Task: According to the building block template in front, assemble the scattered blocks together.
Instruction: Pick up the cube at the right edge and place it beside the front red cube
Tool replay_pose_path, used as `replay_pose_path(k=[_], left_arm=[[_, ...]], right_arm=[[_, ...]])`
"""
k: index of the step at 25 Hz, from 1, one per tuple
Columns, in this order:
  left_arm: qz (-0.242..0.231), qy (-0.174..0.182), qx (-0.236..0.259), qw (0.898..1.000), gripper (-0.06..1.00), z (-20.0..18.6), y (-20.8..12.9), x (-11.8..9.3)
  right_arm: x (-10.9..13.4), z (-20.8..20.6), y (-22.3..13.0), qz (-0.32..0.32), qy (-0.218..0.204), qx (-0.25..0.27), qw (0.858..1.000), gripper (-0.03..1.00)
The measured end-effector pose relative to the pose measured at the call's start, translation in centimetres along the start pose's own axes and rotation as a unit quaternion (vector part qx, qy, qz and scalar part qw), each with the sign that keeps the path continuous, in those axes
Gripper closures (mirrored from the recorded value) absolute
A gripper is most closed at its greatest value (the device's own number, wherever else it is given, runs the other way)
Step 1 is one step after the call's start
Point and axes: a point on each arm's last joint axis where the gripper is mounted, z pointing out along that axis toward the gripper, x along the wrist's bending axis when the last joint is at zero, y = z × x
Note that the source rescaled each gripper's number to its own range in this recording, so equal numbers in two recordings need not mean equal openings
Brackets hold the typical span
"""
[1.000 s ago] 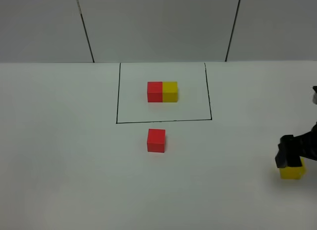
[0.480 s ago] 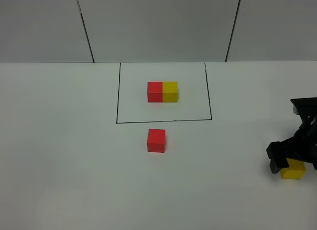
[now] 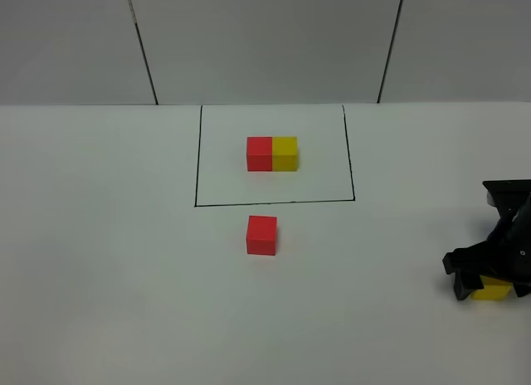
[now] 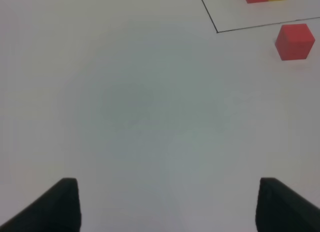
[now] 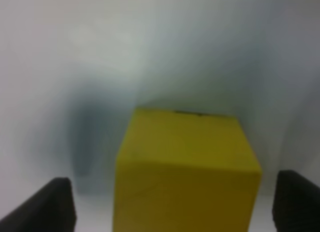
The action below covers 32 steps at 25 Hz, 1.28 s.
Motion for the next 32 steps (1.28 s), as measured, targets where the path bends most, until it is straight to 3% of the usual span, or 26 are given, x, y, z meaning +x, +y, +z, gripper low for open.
replay_pose_path(k=[3, 4, 9, 13, 16, 19, 22, 27, 32], left_arm=[[0.000, 0.000, 0.000, 1.000, 0.33, 0.0, 0.0, 0.0], [0.000, 0.000, 0.000, 1.000, 0.33, 0.0, 0.0, 0.0], [0.000, 0.000, 0.000, 1.000, 0.33, 0.0, 0.0, 0.0], [0.000, 0.000, 0.000, 1.000, 0.33, 0.0, 0.0, 0.0], [0.000, 0.000, 0.000, 1.000, 0.33, 0.0, 0.0, 0.0], [0.000, 0.000, 0.000, 1.000, 0.33, 0.0, 0.0, 0.0], [0.000, 0.000, 0.000, 1.000, 0.33, 0.0, 0.0, 0.0], [0.000, 0.000, 0.000, 1.000, 0.33, 0.0, 0.0, 0.0], [0.000, 0.000, 0.000, 1.000, 0.33, 0.0, 0.0, 0.0]], right_arm=[[-0.1, 0.0, 0.0, 0.001, 0.000, 0.001, 1.000, 0.68], [-0.1, 0.0, 0.0, 0.002, 0.000, 0.001, 1.000, 0.73], [0.0, -0.1, 0.1, -0.010, 0.001, 0.003, 1.000, 0.72], [2.0, -1.6, 1.2, -0.126, 0.002, 0.010, 0.992, 0.72], [4.9, -3.4, 2.4, -0.282, 0.000, 0.009, 0.959, 0.72], [8.2, -5.4, 3.3, -0.440, -0.006, -0.002, 0.898, 0.72], [10.9, -6.4, 4.4, -0.524, -0.008, -0.017, 0.852, 0.72], [14.4, -5.2, 6.4, -0.589, -0.008, 0.016, 0.808, 0.72], [17.3, -3.7, 8.2, -0.620, -0.022, 0.032, 0.784, 0.72]])
